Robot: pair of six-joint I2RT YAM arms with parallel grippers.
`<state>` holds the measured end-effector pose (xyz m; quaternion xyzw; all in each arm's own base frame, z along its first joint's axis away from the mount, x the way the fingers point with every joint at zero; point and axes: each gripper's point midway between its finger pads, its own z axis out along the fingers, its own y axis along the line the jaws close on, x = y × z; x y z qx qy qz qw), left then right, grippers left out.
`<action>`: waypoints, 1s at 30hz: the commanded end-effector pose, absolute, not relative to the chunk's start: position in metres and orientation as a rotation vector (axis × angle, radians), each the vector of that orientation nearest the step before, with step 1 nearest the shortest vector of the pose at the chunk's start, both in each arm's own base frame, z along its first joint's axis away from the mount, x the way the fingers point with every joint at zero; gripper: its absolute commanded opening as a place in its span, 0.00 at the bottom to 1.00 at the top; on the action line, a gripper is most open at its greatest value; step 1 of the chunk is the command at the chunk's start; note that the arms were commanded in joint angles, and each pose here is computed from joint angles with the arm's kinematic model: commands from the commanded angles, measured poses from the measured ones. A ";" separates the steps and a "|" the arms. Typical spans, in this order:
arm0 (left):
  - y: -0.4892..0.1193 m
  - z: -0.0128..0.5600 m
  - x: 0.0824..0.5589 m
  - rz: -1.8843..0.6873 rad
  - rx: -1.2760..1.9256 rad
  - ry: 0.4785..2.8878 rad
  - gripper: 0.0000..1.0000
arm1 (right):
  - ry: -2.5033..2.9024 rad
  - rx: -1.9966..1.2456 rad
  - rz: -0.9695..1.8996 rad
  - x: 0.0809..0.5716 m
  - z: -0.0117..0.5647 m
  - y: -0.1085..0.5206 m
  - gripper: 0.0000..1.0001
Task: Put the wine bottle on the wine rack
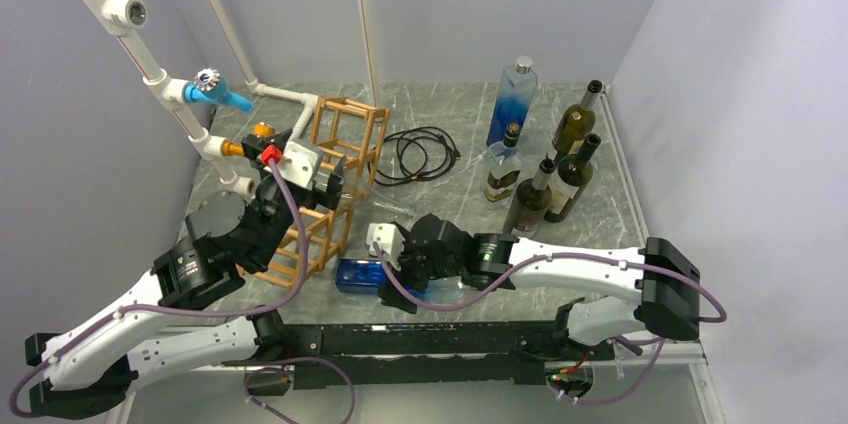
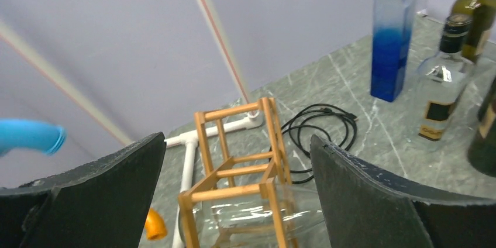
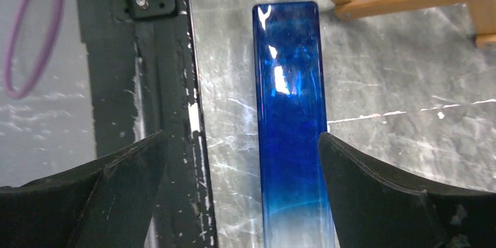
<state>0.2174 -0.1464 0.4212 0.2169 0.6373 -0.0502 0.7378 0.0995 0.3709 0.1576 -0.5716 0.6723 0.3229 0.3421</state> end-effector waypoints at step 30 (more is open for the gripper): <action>-0.099 0.418 0.234 0.059 0.335 1.317 1.00 | 1.627 -1.573 0.579 0.144 0.062 0.390 0.92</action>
